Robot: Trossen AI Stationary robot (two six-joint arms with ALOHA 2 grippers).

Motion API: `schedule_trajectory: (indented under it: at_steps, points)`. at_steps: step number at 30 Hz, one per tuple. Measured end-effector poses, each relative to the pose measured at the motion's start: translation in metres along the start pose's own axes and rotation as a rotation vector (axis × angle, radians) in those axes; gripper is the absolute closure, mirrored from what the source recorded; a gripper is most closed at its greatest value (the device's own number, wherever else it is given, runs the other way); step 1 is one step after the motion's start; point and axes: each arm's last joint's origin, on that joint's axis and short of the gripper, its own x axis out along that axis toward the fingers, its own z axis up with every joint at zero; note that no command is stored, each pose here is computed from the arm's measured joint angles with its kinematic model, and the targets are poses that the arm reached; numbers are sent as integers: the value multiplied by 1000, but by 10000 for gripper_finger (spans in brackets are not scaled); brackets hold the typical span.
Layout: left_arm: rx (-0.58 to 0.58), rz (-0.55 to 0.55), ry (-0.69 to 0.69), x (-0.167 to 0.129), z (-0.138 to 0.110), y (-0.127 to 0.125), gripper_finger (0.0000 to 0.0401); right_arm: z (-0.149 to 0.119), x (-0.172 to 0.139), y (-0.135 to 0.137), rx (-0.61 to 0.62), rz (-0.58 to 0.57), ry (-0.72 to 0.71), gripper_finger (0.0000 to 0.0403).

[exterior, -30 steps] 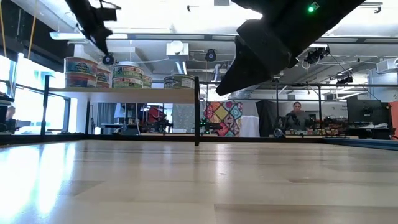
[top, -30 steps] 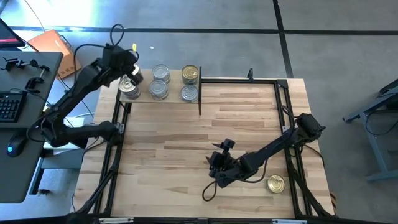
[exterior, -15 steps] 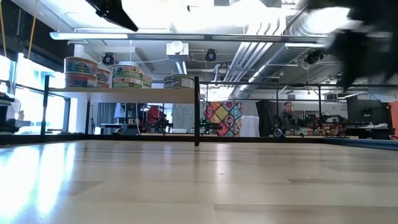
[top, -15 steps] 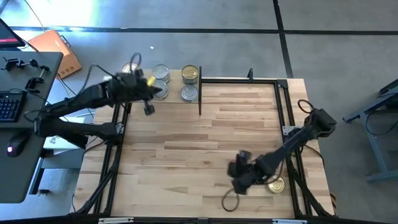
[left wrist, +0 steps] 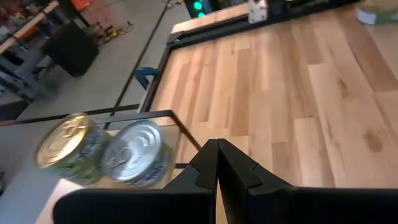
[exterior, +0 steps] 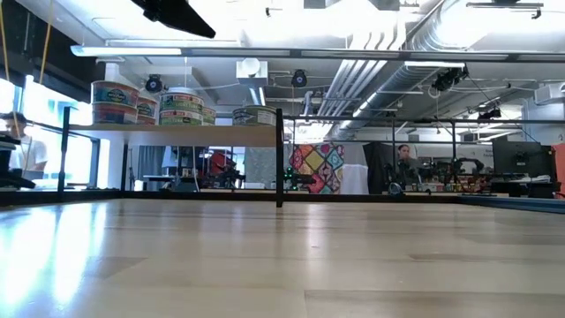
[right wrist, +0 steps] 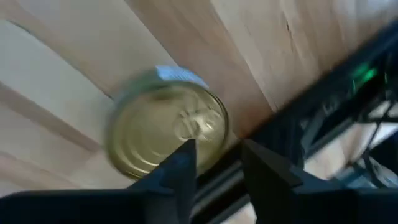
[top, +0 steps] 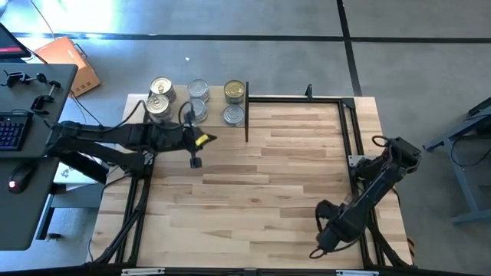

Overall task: Stack canned seafood by type on shelf
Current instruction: Stack the green blue tuna can on top of the other green blue tuna can on the shelf

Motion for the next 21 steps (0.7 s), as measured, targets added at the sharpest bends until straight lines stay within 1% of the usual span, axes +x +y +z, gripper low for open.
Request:
schedule_trajectory:
  at_steps: [2, 5, 9, 10, 15, 21]
  points:
    - [18, -15, 13, 3, 0, -7, 401, -2, 8, -2, -3, -18, 43, 302]
    - [48, -13, 38, 9, 0, -18, 401, -1, 22, -3, -13, -13, 59, 340]
    - [80, -6, 74, 17, -1, -30, 401, 6, 38, -2, -30, 32, 70, 389]
    - [88, -10, 81, 19, -1, -33, 401, 8, 40, -2, -36, 47, 77, 395]
    - [110, -34, 106, 31, -3, -46, 401, 27, 39, -1, -25, 104, 99, 395]
    - [122, -56, 111, 43, -3, -61, 401, 61, 27, 5, -40, 218, -43, 401]
